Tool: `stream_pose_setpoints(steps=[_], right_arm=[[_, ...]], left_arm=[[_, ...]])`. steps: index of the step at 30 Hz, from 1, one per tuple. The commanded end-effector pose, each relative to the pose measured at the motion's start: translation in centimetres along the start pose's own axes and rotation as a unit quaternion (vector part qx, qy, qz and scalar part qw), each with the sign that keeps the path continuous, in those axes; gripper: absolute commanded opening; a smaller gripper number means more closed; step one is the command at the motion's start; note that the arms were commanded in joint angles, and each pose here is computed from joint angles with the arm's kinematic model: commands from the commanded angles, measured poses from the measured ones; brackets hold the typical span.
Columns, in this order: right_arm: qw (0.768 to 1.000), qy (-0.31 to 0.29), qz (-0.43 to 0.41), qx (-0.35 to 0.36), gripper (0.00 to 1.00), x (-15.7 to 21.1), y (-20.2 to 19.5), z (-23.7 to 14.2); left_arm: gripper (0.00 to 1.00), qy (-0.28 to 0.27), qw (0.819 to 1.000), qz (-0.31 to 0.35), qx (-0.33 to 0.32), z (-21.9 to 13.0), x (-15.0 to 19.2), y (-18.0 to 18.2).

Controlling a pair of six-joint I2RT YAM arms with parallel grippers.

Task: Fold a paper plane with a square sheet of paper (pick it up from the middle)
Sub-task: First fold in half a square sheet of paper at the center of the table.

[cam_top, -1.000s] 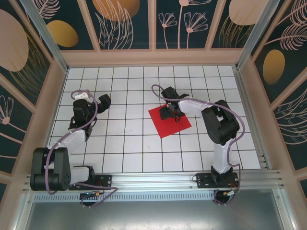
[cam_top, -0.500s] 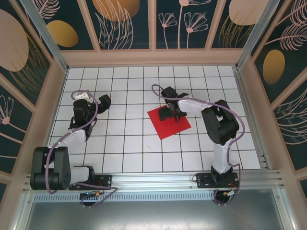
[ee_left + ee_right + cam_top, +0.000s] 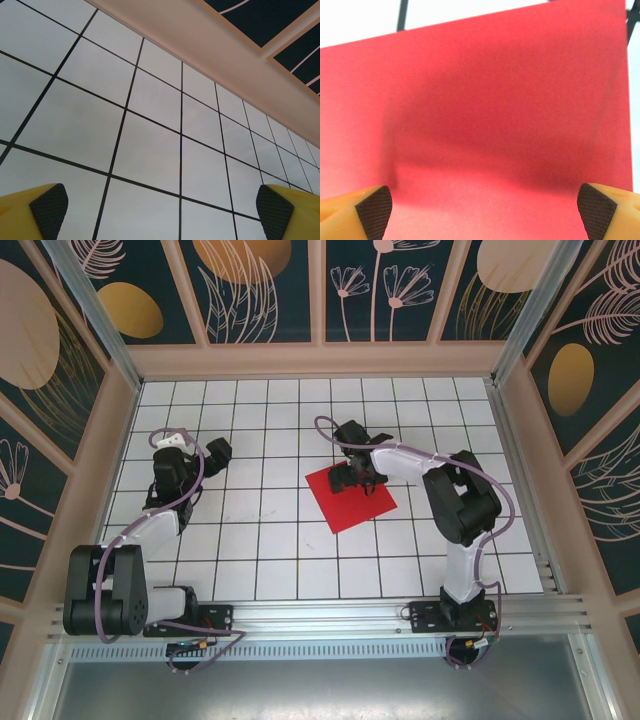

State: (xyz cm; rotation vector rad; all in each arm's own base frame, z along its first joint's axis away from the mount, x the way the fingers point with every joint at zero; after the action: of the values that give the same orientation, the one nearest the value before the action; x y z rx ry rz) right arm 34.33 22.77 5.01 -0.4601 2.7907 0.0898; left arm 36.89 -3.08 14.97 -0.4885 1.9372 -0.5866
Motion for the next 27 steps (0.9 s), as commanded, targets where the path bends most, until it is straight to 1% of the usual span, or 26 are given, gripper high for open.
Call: stream_pose_setpoints(steps=[1,7,15,23,25,27], right_arm=[[0.999,-0.02,-0.015,-0.021,0.98,-0.9,1.3,-2.6],[0.999,0.022,-0.034,-0.017,0.99,0.9,1.7,-0.3],[0.997,0.062,-0.036,0.007,0.98,3.1,0.7,2.5],[0.994,0.104,-0.021,0.015,0.89,6.1,-0.5,4.7],[0.994,0.105,-0.018,0.025,0.87,6.3,-0.8,4.8],[0.995,0.095,-0.015,0.023,0.83,5.7,-0.8,4.5]], left_arm=[[0.98,0.002,1.0,-0.006,0.003,0.2,0.1,0.2],[0.99,0.004,1.0,-0.007,0.002,0.3,0.2,0.3],[0.98,0.007,1.0,-0.007,0.002,0.2,0.4,0.4],[0.98,0.01,1.0,-0.006,0.001,0.2,0.5,0.4],[0.99,0.01,1.0,-0.006,0.001,0.2,0.5,0.4],[0.99,0.01,1.0,-0.007,0.002,0.2,0.6,0.4]])
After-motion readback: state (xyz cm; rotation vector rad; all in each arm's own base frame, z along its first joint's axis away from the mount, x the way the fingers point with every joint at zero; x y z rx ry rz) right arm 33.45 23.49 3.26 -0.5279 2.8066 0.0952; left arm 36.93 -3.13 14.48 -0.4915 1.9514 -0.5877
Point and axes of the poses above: each hand's point on the last joint's axis, 136 mm out from that joint toward the fingers, its own z axis out along the fingers, its own y axis along the line the jaws close on, x = y × z, the point moved 2 cm from there along -z, back along the fingers, and after that the axes turned 2 degrees about -z, right-handed, at the moved point
